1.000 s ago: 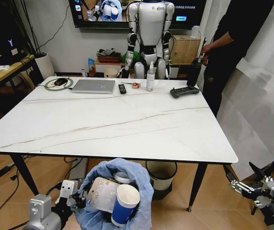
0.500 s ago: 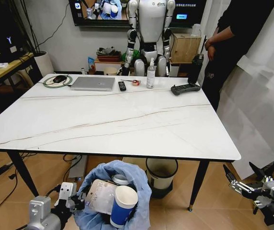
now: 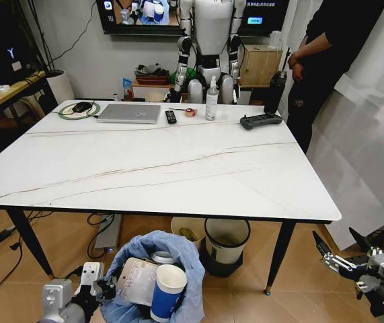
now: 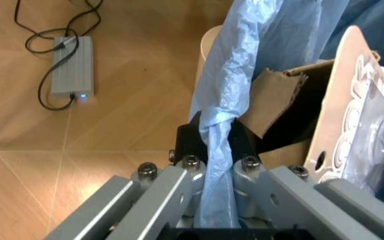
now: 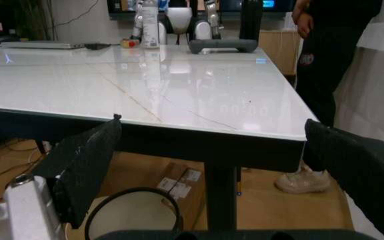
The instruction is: Pick up the trash bin and place the trash from the table into it.
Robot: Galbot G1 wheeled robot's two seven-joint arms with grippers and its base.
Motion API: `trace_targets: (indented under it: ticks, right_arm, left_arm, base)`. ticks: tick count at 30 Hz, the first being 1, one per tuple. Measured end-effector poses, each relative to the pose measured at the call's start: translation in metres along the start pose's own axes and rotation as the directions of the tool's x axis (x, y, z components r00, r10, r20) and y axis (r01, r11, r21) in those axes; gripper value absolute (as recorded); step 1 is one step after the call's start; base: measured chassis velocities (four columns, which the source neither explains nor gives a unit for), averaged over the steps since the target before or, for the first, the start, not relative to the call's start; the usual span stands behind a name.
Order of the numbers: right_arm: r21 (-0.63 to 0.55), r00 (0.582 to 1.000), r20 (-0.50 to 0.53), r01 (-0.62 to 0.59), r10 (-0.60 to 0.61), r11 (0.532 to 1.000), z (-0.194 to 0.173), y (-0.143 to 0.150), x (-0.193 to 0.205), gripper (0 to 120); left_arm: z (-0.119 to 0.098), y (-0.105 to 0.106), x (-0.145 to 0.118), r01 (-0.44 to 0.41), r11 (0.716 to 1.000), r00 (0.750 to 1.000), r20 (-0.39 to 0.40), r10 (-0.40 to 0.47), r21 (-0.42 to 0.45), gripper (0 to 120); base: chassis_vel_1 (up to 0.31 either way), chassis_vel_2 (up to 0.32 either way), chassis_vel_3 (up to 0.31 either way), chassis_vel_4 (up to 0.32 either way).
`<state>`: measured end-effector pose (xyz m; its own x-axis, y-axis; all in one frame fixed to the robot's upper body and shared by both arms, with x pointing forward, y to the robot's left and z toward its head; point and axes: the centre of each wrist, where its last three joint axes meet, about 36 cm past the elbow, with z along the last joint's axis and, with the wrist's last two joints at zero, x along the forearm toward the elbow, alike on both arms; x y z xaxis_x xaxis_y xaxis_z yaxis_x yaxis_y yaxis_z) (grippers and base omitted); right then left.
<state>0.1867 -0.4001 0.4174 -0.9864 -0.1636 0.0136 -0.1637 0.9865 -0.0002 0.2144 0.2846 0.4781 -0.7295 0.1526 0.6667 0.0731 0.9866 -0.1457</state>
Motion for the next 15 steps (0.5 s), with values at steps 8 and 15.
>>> trace_targets:
  ticks: [8, 15]
  right_arm:
    - [0.000, 1.000, 0.000, 0.000, 0.000, 1.000, 0.0000, 0.0000, 0.0000, 100]
    - [0.000, 1.000, 0.000, 0.000, 0.000, 1.000, 0.0000, 0.0000, 0.0000, 100]
  left_arm:
    - [0.0035, 0.0028, -0.0050, 0.015, 1.000, 1.000, -0.014, -0.015, 0.013, 0]
    - [0.0070, 0.0054, -0.0085, 0.028, 0.999, 0.999, -0.028, -0.027, 0.016, 0]
  base:
    - [0.000, 0.000, 0.000, 0.000]
    - [0.000, 0.000, 0.000, 0.000]
